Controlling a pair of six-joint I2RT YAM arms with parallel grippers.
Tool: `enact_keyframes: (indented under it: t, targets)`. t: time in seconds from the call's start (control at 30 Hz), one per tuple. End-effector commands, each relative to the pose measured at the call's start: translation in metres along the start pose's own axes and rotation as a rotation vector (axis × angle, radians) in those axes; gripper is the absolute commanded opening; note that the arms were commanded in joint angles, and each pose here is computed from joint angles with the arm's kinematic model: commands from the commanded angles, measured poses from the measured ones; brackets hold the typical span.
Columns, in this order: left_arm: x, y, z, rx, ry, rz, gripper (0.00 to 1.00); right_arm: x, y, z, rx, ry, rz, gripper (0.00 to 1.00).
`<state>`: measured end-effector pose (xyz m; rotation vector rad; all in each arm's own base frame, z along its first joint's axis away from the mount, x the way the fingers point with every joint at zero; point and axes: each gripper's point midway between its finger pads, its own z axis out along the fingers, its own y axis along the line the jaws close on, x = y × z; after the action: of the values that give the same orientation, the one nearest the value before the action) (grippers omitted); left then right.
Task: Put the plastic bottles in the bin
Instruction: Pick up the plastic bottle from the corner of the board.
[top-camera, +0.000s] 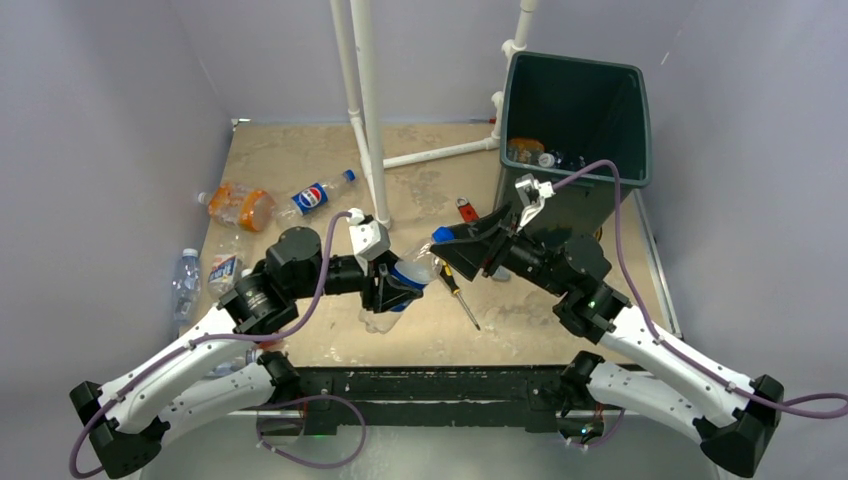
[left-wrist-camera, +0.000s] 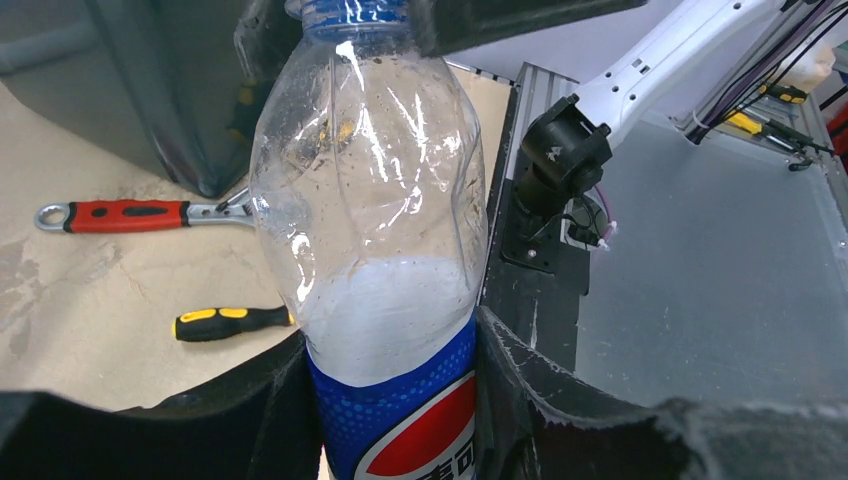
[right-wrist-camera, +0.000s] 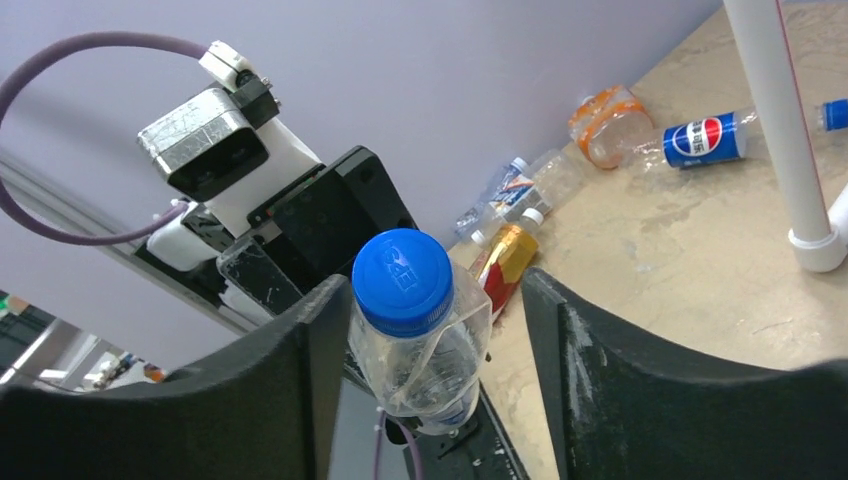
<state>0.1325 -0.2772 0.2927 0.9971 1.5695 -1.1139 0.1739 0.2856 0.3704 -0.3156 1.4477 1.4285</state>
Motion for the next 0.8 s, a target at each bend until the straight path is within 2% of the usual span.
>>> enact_keyframes:
  t: [0.0,0.13,0.2,0.33,0.4,0.47,0.5,0.53,0.57,0.6,0.67,0.77]
  targets:
    - [-0.028,-0.007,-0.003,0.022,-0.069,0.084,0.27,-0.014,0.019,0.001,-0.052,-0.026,0.01,0.61]
    - [-0.026,-0.008,-0.003,0.031,-0.062,0.085,0.28,-0.017,0.022,0.001,-0.06,-0.036,0.016,0.4]
    - [-0.026,-0.01,-0.003,0.039,-0.057,0.085,0.29,-0.021,0.026,0.001,-0.078,-0.05,0.021,0.37]
    - [-0.026,-0.011,-0.002,0.048,-0.055,0.084,0.31,-0.021,0.029,0.007,-0.101,-0.048,0.035,0.38]
    - [-0.027,-0.012,-0.002,0.05,-0.056,0.083,0.34,-0.019,0.029,0.01,-0.113,-0.041,0.043,0.26]
    - [-0.029,-0.012,-0.002,0.046,-0.06,0.079,0.44,-0.017,0.029,0.013,-0.118,-0.032,0.042,0.06]
    - [-0.03,-0.011,-0.003,0.04,-0.062,0.076,0.5,-0.017,0.029,0.013,-0.117,-0.031,0.039,0.0]
    - [-0.031,-0.009,-0.004,0.025,-0.067,0.072,0.63,-0.018,0.03,0.012,-0.12,-0.034,0.03,0.0]
    - [-0.033,-0.006,-0.006,-0.001,-0.076,0.067,0.83,-0.019,0.032,0.011,-0.127,-0.036,0.02,0.0]
    - [-0.036,-0.003,-0.008,-0.029,-0.09,0.061,0.91,-0.021,0.034,0.009,-0.133,-0.04,0.006,0.0]
    - [-0.041,0.003,-0.013,-0.081,-0.121,0.044,0.97,-0.027,0.041,0.005,-0.146,-0.051,-0.031,0.0]
    - [-0.05,0.007,-0.021,-0.128,-0.193,0.021,0.99,-0.036,0.051,-0.006,-0.173,-0.081,-0.094,0.0]
